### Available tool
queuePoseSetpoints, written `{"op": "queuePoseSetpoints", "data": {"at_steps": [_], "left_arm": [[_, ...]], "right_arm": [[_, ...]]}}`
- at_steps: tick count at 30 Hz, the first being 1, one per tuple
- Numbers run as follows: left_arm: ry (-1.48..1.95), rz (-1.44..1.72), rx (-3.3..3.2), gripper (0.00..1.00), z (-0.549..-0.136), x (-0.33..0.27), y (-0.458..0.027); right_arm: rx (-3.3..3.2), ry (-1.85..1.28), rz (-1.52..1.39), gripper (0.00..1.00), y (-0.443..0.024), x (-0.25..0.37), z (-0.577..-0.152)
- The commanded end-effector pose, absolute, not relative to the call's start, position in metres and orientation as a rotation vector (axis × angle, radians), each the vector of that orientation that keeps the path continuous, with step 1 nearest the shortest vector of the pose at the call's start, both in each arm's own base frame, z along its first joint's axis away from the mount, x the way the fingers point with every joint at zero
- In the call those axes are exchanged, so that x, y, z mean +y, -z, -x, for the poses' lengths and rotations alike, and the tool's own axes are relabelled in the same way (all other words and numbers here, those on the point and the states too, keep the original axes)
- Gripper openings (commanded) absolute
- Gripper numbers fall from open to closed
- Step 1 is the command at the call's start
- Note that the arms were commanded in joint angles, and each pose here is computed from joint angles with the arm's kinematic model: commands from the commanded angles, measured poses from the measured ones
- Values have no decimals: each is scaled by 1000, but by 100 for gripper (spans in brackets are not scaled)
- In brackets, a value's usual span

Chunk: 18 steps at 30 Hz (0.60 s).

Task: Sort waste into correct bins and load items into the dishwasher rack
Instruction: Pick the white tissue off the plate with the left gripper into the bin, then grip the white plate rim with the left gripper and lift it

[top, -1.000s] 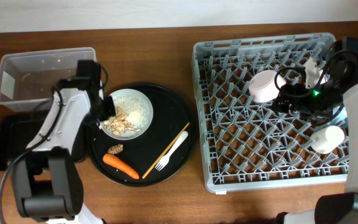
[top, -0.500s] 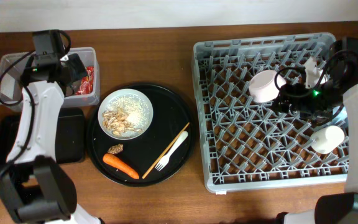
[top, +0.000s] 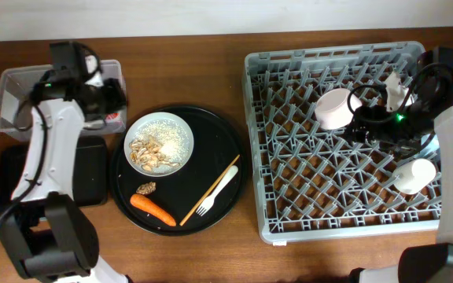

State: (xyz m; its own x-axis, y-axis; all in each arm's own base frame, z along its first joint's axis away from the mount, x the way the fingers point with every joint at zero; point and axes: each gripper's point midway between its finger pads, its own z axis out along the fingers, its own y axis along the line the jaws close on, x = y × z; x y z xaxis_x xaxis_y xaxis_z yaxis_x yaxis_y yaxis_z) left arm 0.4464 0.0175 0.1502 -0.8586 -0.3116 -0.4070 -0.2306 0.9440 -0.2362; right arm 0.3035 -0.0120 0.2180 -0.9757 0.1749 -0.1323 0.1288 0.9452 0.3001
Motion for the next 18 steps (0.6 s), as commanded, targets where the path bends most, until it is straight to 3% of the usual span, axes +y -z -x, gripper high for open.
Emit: {"op": "queuePoseSetpoints", "data": {"at_steps": [1,8,18], "left_arm": [[368,219,2725,60,-425,-47,-159],[248,-48,2921,59,-378,-116,-95],[224,-130,2994,57,-383,-141,-26]], "right_arm": [[2926,-421,-201,89,-224,-11,-303],[2929,-423,-202,89,-224,-11,-302],[2929,-422,-202,89,-224,-11,-302]]}}
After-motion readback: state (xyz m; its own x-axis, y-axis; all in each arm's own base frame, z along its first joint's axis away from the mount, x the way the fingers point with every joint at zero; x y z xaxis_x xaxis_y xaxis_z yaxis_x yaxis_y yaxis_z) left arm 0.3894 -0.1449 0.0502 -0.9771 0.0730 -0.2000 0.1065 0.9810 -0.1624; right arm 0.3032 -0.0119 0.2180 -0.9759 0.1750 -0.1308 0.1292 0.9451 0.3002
